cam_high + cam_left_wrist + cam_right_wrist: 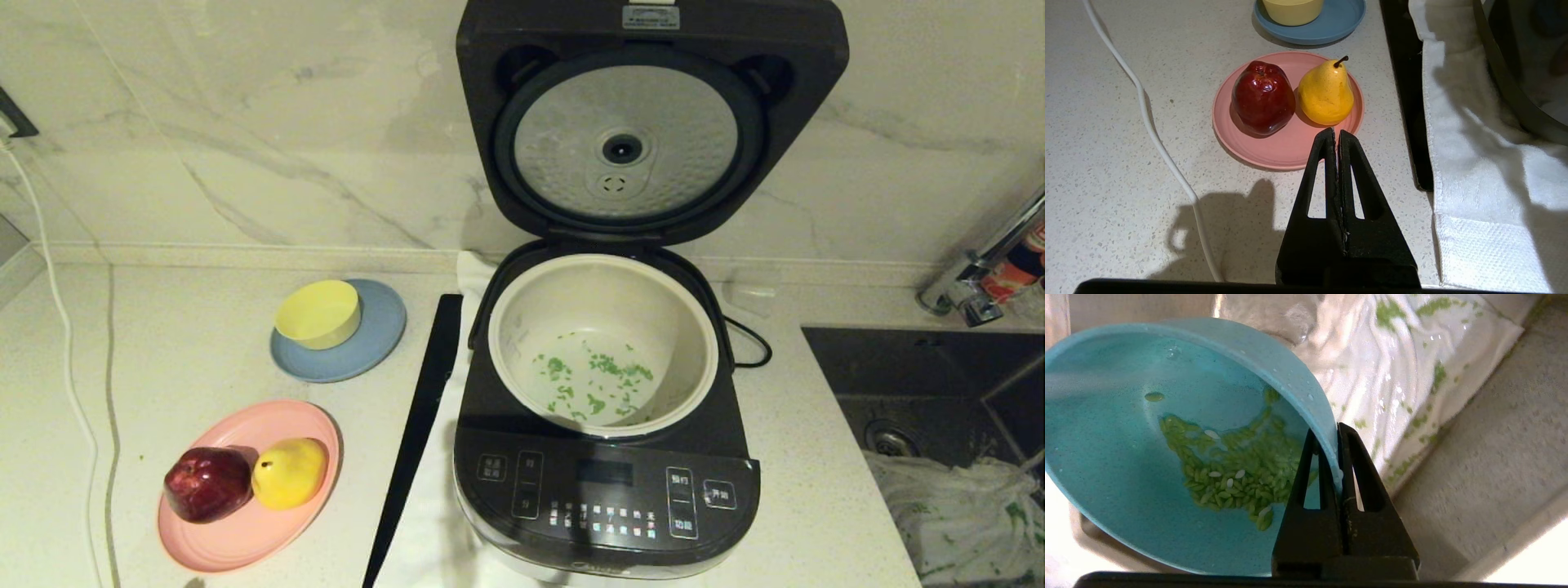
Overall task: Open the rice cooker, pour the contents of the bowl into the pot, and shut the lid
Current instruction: Fill a bowl with water from the tap
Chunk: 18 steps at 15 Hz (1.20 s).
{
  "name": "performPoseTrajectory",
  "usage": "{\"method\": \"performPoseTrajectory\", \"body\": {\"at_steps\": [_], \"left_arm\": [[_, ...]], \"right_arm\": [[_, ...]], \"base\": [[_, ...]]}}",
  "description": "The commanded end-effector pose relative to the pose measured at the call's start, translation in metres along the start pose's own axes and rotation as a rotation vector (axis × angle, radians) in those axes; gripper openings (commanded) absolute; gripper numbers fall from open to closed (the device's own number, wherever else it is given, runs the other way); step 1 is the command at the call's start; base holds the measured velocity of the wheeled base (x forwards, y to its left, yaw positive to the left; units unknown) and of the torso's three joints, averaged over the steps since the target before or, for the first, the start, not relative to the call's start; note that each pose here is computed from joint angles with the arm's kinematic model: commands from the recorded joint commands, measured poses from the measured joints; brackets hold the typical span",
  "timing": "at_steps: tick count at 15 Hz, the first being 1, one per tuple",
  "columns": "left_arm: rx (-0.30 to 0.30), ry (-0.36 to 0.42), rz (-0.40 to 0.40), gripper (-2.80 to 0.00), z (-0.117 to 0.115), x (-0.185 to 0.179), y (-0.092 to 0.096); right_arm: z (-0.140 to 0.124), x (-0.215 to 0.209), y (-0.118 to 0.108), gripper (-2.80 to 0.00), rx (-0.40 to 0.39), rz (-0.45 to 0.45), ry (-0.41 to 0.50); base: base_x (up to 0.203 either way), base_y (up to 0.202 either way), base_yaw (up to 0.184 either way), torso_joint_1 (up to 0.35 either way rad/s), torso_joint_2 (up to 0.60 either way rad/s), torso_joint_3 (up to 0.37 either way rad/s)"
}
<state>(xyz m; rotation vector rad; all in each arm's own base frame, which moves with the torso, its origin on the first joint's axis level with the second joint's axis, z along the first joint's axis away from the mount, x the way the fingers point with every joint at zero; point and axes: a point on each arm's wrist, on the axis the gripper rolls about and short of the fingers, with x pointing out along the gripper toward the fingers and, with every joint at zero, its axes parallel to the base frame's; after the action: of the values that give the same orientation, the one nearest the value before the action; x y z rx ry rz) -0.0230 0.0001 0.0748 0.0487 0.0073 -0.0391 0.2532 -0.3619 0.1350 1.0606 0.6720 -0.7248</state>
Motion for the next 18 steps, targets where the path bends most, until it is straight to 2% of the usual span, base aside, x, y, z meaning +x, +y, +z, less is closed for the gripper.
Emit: {"method": "performPoseTrajectory", "body": {"at_steps": [1, 15, 18], "left_arm": [[0.000, -0.001, -0.001, -2.80, 0.000, 0.000, 0.000], [0.000, -0.001, -0.001, -2.80, 0.000, 0.000, 0.000], [0.000, -0.001, 0.001, -2.80, 0.000, 0.000, 0.000]], "right_arm": [[0.002, 0.011, -0.001, -2.80, 0.006, -0.002, 0.015], [-0.001, 0.003, 0.006, -2.80, 0.016, -0.009, 0.035], [-0.024, -0.013, 0.018, -2.80, -0.011, -0.030, 0.106]], "base": [[0.000, 0.000, 0.000, 0.000, 0.00, 0.000], [0.000, 0.000, 0.000, 0.000, 0.00, 0.000], [0.000, 0.000, 0.000, 0.000, 0.00, 0.000]]}}
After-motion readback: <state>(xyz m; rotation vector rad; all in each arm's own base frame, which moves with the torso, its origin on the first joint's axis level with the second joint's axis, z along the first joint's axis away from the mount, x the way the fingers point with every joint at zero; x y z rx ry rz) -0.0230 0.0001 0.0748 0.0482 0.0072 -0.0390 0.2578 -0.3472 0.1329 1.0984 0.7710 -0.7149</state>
